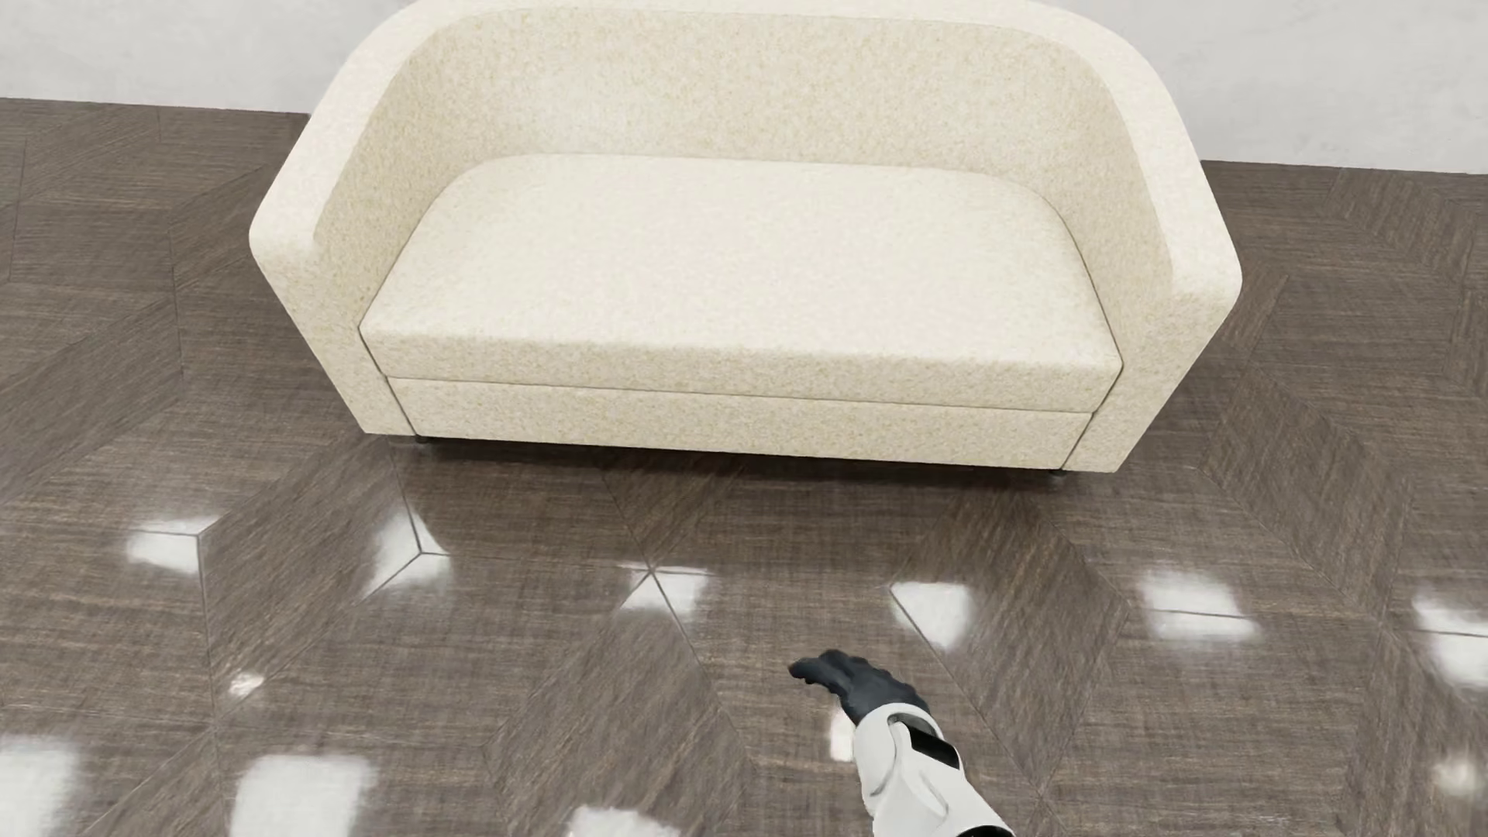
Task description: Walk to the fabric sofa
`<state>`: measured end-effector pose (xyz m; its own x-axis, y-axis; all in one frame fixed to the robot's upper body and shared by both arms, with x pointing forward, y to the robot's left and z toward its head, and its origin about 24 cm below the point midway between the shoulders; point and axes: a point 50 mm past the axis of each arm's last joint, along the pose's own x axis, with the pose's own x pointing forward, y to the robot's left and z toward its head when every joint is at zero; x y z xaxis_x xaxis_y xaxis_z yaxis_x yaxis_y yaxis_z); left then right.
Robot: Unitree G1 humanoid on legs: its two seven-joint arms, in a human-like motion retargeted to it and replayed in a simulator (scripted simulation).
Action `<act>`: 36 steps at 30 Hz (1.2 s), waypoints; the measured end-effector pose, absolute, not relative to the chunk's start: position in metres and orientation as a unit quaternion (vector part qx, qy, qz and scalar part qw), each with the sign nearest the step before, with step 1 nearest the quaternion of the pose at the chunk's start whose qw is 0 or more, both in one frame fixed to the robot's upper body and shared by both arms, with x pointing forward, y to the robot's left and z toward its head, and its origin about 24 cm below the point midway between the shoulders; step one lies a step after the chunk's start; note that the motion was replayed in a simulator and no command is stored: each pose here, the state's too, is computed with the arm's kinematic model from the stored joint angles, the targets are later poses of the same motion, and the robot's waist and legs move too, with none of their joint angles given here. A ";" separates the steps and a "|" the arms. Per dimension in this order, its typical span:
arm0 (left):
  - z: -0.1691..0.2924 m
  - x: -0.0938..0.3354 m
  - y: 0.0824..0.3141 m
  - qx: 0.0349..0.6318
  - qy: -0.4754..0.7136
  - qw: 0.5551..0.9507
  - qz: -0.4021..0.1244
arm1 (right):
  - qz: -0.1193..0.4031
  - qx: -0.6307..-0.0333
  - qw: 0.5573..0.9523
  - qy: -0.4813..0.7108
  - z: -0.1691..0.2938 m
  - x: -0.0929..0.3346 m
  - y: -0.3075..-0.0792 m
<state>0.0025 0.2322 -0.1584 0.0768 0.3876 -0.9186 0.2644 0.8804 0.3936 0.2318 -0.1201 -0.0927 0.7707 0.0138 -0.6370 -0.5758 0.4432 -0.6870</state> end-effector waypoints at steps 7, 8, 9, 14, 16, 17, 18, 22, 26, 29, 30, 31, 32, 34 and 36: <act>-0.151 0.060 0.223 0.339 0.584 0.736 -0.054 | 0.236 -0.508 0.760 0.330 -0.110 0.211 -0.128; -0.145 0.078 0.229 0.350 0.556 0.754 -0.028 | 0.246 -0.508 0.739 0.368 -0.119 0.199 -0.138; -0.138 0.095 0.234 0.353 0.530 0.771 -0.005 | 0.235 -0.503 0.725 0.407 -0.127 0.186 -0.150; -0.103 0.158 0.243 0.325 0.400 0.851 0.101 | 0.131 -0.467 0.680 0.549 -0.153 0.108 -0.207; -0.096 0.172 0.236 0.329 0.370 0.864 0.090 | 0.136 -0.406 0.674 0.602 -0.159 0.071 -0.216; -0.096 0.175 0.231 0.328 0.367 0.867 0.078 | 0.133 -0.383 0.670 0.622 -0.160 0.054 -0.219; -0.099 0.176 0.226 0.330 0.371 0.866 0.064 | 0.131 -0.370 0.663 0.638 -0.162 0.040 -0.216; -0.124 0.140 0.218 0.292 0.458 0.837 0.063 | 0.218 -0.390 0.611 0.654 -0.169 0.033 -0.197; -0.146 0.092 0.219 0.288 0.550 0.784 0.024 | 0.199 -0.423 0.685 0.559 -0.159 0.094 -0.176; -0.153 0.071 0.224 0.277 0.593 0.755 0.041 | 0.165 -0.450 0.740 0.473 -0.145 0.137 -0.163; -0.154 0.068 0.224 0.262 0.599 0.755 0.049 | 0.170 -0.458 0.748 0.449 -0.139 0.150 -0.160; -0.154 0.066 0.223 0.250 0.601 0.757 0.051 | 0.180 -0.469 0.751 0.428 -0.134 0.163 -0.158; -0.154 0.065 0.222 0.252 0.600 0.758 0.044 | 0.191 -0.484 0.748 0.412 -0.130 0.174 -0.157; -0.153 0.068 0.219 0.267 0.591 0.761 0.028 | 0.204 -0.507 0.742 0.388 -0.121 0.193 -0.157; -0.153 0.077 0.214 0.280 0.582 0.764 0.007 | 0.178 -0.511 0.750 0.381 -0.115 0.202 -0.163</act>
<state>0.0772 0.2140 -0.1529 0.3232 0.3360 -0.8846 0.3159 0.8429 0.4356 0.2016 -0.1633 -0.1154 0.6471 -0.1233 -0.7523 -0.6556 0.4137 -0.6317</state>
